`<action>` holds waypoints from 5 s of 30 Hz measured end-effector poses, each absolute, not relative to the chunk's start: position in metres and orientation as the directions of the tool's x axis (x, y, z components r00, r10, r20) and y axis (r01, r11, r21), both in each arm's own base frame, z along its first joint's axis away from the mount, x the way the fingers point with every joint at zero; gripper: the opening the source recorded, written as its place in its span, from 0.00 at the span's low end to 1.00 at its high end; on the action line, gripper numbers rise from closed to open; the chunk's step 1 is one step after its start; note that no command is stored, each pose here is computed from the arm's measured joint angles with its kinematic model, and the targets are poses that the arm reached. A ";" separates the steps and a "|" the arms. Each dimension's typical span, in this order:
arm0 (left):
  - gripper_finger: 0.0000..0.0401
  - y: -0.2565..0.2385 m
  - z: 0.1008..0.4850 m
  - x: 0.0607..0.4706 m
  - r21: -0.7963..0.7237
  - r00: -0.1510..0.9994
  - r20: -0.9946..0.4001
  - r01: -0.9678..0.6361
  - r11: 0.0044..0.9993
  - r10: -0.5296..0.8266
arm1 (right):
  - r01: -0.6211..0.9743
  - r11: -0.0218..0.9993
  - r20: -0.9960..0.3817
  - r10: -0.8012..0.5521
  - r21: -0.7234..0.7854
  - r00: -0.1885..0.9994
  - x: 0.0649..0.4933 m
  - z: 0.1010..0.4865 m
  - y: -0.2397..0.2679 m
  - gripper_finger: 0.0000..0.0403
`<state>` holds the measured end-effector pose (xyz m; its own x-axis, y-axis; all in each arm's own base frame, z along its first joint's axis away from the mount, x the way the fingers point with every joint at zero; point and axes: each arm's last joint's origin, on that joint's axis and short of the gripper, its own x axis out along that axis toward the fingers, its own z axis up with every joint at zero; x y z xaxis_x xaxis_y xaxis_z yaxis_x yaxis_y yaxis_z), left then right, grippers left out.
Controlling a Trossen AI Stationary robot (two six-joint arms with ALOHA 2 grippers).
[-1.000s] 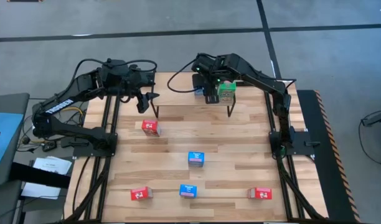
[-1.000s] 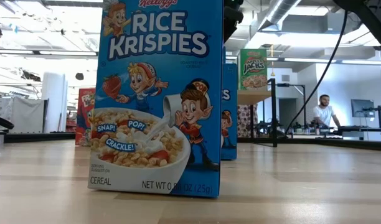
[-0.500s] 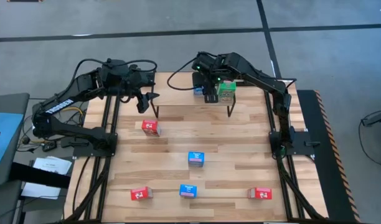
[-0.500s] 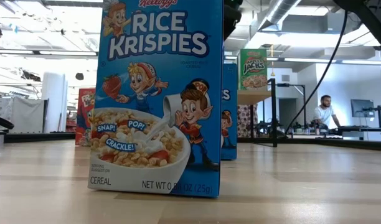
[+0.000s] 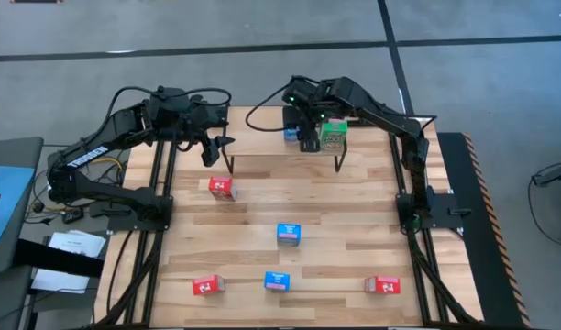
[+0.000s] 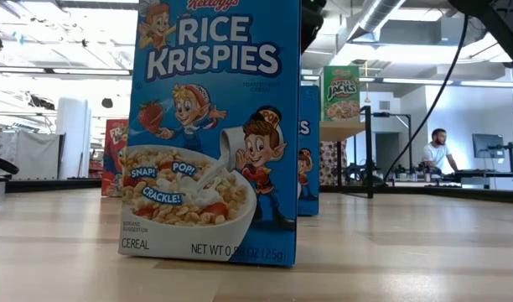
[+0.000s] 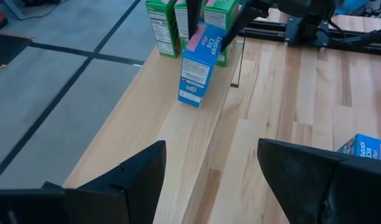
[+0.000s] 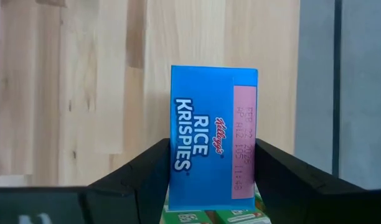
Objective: Stack cereal on shelf
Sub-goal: Put the top blue cereal box on the shelf
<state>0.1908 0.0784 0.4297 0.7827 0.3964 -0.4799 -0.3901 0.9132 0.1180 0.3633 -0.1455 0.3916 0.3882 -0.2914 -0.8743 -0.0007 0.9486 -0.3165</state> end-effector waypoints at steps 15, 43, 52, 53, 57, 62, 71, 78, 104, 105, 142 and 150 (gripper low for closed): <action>0.60 0.079 0.430 0.191 0.113 0.783 -0.480 -0.393 0.913 0.397 | 0.042 0.968 -0.879 -0.241 -0.246 0.411 0.358 0.392 -0.160 0.60; 0.60 0.079 0.430 0.191 0.113 0.782 -0.481 -0.393 0.912 0.397 | 0.042 0.957 -0.865 -0.278 -0.288 0.418 0.355 0.393 -0.170 0.66; 0.60 0.079 0.430 0.191 0.113 0.782 -0.480 -0.393 0.912 0.397 | 0.041 0.957 -0.865 -0.278 -0.288 0.418 0.351 0.400 -0.167 0.66; 0.60 0.079 0.430 0.191 0.113 0.782 -0.480 -0.393 0.912 0.397 | 0.039 0.957 -0.865 -0.278 -0.288 0.419 0.352 0.400 -0.166 0.66; 0.60 0.079 0.430 0.191 0.113 0.782 -0.480 -0.393 0.912 0.397 | 0.034 0.958 -0.872 -0.273 -0.284 0.407 0.352 0.398 -0.164 0.66; 0.60 0.079 0.430 0.191 0.113 0.782 -0.480 -0.393 0.912 0.397 | 0.027 0.957 -0.872 -0.274 -0.288 0.406 0.351 0.401 -0.157 0.66; 0.60 0.078 0.430 0.191 0.113 0.782 -0.480 -0.393 0.913 0.396 | 0.036 0.950 -0.857 -0.297 -0.312 0.421 0.345 0.415 -0.134 0.66; 0.60 0.079 0.430 0.191 0.113 0.782 -0.480 -0.393 0.912 0.397 | 0.031 0.963 -0.878 -0.256 -0.267 0.405 0.349 0.415 -0.105 0.66; 0.60 0.078 0.430 0.191 0.113 0.782 -0.480 -0.393 0.913 0.396 | 0.363 0.906 -0.886 -0.340 -0.218 0.317 0.373 0.374 -0.074 0.53; 0.60 0.079 0.430 0.191 0.113 0.782 -0.480 -0.393 0.913 0.397 | 0.393 0.895 -0.883 -0.347 -0.212 0.315 0.373 0.375 -0.073 0.52; 0.60 0.079 0.430 0.191 0.113 0.782 -0.480 -0.393 0.913 0.397 | 0.957 0.282 -0.754 -0.614 0.068 0.235 0.400 0.350 -0.032 0.32; 0.60 0.078 0.430 0.191 0.113 0.782 -0.480 -0.393 0.913 0.396 | 0.979 0.204 -0.754 -0.643 0.004 0.137 0.408 0.326 -0.038 0.32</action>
<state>0.1908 0.0785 0.4297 0.7824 0.3965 -0.4802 -0.3930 0.9125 0.1131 0.4081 -0.0381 0.3261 0.1371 -0.6428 -0.7536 0.9789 0.2042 0.0039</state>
